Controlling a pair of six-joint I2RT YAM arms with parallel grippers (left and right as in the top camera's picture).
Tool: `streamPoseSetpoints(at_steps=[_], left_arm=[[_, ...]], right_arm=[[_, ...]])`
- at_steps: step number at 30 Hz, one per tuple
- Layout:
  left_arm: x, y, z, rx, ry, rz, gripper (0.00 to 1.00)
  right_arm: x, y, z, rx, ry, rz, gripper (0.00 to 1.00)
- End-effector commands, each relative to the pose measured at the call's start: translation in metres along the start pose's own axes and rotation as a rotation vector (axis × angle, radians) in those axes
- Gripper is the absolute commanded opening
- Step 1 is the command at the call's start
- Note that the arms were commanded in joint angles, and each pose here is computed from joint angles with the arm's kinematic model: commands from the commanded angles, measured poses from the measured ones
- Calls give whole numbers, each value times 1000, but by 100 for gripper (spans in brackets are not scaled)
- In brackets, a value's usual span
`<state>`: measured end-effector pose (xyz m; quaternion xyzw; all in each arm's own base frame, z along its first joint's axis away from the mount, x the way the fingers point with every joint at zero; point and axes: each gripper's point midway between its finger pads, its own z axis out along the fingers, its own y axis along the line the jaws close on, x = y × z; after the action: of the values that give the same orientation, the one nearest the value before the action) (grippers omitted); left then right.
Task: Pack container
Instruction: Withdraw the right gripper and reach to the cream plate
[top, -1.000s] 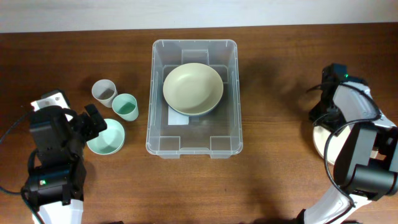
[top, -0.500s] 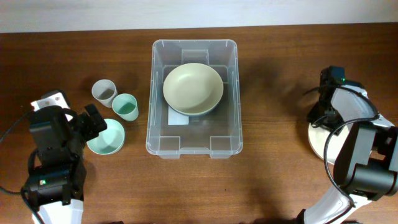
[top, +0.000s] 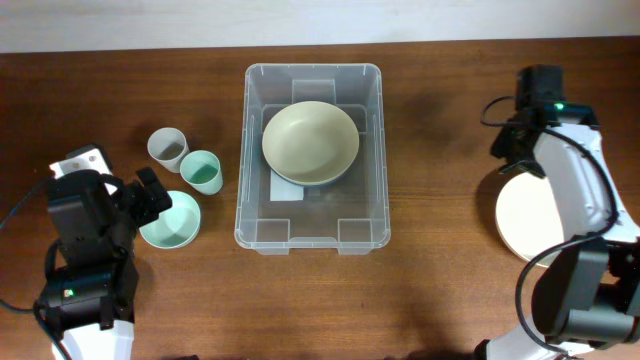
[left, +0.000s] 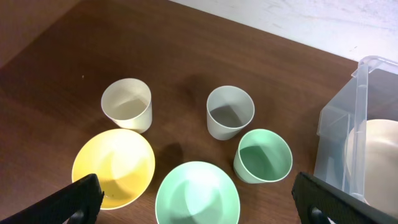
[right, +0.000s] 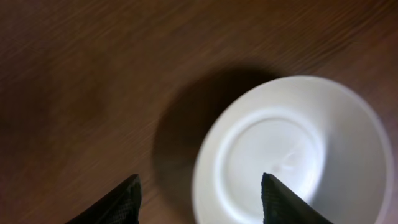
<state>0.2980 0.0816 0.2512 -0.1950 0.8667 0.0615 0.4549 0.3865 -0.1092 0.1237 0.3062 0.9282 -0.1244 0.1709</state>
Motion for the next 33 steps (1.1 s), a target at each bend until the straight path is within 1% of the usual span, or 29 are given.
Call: streamPoseSetpoints(at_steps=[1,5,10,17,29,30,32,33], left_arm=[[-7,2,-3,-8,-19,-17,99],[-7,2,-3,-8,-19,-17,100],[-7,2,-3,-8,-19,-17,99],[-7,2,-3,-8,-19,-17,99],[-7,2,-3,-8,-19,-17,100],[-7,2,-3,-8,-19,-17,99],[-7,2,-3,-8,-19,-17,99],[-7,2,-3,-8,-19,-17,99]], right_arm=[[24,7,20,31,70,73,57],[47,2,47,79,138,82,57],[60,-6,70,158,165,70,57],[56,-17,80,229,132,98,57],[58,-38,100,265,175,143,57],[58,-38,100,266,175,144,56],[58,-38,100,265,175,143,49],[59,-38,100,265,176,143,44]])
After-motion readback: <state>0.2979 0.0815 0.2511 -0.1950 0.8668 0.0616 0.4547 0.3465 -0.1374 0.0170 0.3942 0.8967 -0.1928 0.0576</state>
